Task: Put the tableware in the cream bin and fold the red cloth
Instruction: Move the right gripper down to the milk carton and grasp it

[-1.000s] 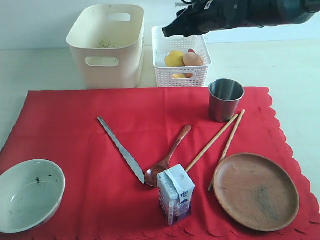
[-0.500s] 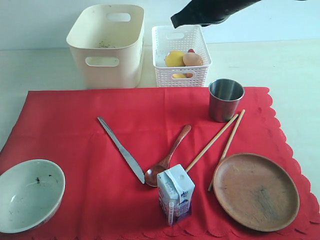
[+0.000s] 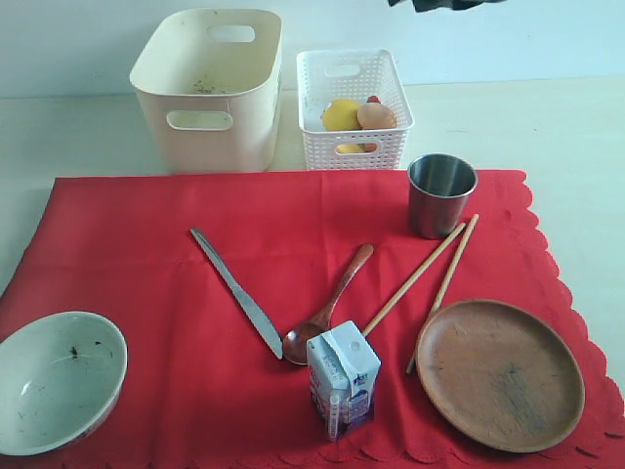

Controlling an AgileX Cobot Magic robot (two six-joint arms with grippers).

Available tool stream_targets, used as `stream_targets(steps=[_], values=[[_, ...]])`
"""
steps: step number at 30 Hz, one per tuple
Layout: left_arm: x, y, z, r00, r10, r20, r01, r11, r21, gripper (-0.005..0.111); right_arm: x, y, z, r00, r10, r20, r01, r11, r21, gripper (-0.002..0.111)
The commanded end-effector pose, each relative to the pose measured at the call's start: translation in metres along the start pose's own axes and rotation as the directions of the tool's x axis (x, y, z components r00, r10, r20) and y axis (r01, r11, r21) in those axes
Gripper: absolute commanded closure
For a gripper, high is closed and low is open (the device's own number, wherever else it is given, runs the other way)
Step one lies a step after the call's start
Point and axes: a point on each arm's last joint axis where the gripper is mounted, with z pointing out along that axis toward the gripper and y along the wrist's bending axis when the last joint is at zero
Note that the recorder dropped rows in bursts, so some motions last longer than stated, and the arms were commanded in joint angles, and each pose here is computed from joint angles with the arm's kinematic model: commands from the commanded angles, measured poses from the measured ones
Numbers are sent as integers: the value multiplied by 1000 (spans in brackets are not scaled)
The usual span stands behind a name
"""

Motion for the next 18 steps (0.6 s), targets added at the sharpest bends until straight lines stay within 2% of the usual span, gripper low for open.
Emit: stream_targets(steps=[1,11,15,18], values=[[0,0,0,1000,-6,10,6,1000,-3,107,5,7,-40,998,53,40,-52,998,-36,108],[0,0,0,1000,-6,10,6,1000,-3,107,64,32,-89,981,172,93,-155,973,-170,108],[0,0,0,1000,-6,10,6,1000,-3,107,93,48,-93,979,176,102,-148,960,-237,108],[0,0,0,1000,-6,10,6,1000,-3,107,128,67,-82,986,156,56,-133,945,-300,108]])
